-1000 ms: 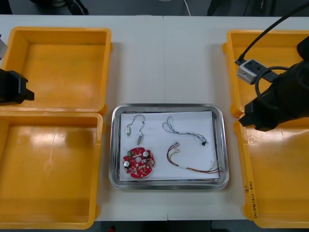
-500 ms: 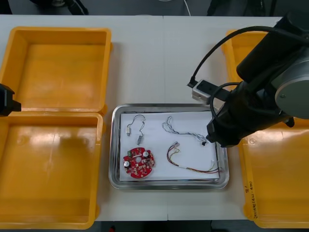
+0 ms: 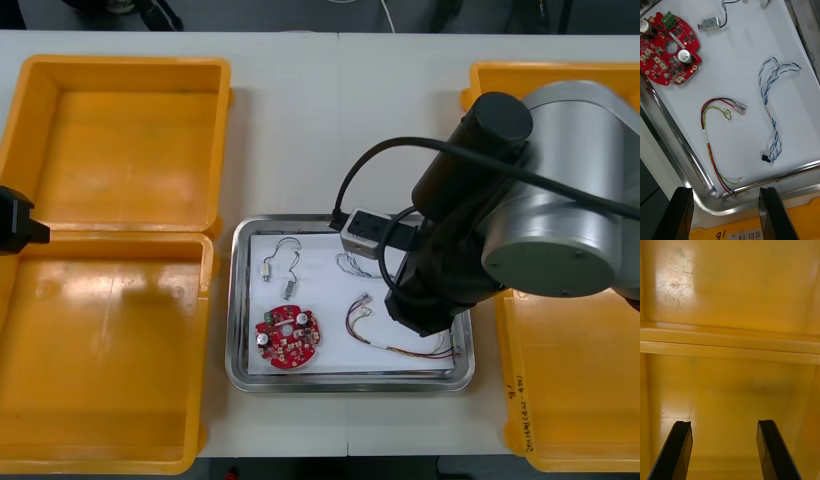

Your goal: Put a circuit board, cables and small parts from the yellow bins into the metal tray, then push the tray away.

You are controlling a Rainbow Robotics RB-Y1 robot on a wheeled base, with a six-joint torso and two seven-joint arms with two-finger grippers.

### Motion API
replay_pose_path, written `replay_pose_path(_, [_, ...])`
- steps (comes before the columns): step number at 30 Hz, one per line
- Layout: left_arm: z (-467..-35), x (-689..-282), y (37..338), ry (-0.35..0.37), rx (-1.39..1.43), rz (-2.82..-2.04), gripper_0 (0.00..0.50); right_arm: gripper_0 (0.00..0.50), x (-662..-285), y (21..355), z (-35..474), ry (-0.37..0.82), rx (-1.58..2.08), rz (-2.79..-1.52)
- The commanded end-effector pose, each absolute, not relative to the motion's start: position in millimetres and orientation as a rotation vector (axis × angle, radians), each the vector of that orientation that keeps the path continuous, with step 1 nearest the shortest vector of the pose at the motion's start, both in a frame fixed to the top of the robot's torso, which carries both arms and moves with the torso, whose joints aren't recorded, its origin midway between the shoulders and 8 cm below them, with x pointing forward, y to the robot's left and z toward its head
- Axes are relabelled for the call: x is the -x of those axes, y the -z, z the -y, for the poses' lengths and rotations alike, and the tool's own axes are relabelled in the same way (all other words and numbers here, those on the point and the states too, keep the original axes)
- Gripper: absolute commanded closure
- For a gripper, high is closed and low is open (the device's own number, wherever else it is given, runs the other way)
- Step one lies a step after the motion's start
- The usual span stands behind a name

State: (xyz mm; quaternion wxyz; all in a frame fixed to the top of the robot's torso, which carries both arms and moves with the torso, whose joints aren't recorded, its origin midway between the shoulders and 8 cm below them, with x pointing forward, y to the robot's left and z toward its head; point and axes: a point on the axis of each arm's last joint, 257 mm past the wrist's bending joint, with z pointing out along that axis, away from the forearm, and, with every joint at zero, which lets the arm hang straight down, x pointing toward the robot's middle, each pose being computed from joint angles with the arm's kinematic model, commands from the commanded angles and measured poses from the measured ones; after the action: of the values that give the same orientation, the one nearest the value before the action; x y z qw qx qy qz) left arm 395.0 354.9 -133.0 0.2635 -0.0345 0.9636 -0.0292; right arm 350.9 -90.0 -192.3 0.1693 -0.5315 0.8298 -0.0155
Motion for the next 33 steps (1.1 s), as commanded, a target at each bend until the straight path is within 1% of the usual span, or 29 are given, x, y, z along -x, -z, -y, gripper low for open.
replay_pose_path(1, [-355.8, -389.1, 121.9, 0.026, -0.069, -2.577, 0.0, 0.0, -341.7, 195.8, 62.7, 0.086, 1.671, -2.203])
replay_pose_path(6, [-348.3, -387.0, 121.2, 0.034, -0.094, -2.573, 0.0, 0.0, -332.9, 211.1, 52.4, 0.12, 1.743, -2.158])
replay_pose_path(12, [-347.6, -381.7, 128.0, 0.044, -0.098, -2.593, 0.0, 0.0, -323.3, 226.5, 39.1, 0.161, 1.816, -2.095])
replay_pose_path(16, [-347.5, -378.8, 132.0, 0.043, -0.105, -2.603, 0.0, 0.0, -313.6, 238.1, 26.9, 0.137, 1.855, -2.051])
replay_pose_path(20, [-345.0, -376.9, 135.8, 0.041, -0.114, -2.612, 0.0, 0.0, -302.9, 250.2, 22.5, 0.098, 1.879, -2.043])
replay_pose_path(26, [-343.9, -373.7, 141.3, 0.035, -0.125, -2.626, 0.0, 0.0, -301.2, 268.0, 29.2, 0.15, 1.913, -2.001])
replay_pose_path(33, [-346.8, -371.1, 145.2, 0.013, -0.134, -2.638, 0.0, 0.0, -294.6, 282.7, 20.8, 0.15, 1.934, -1.94])
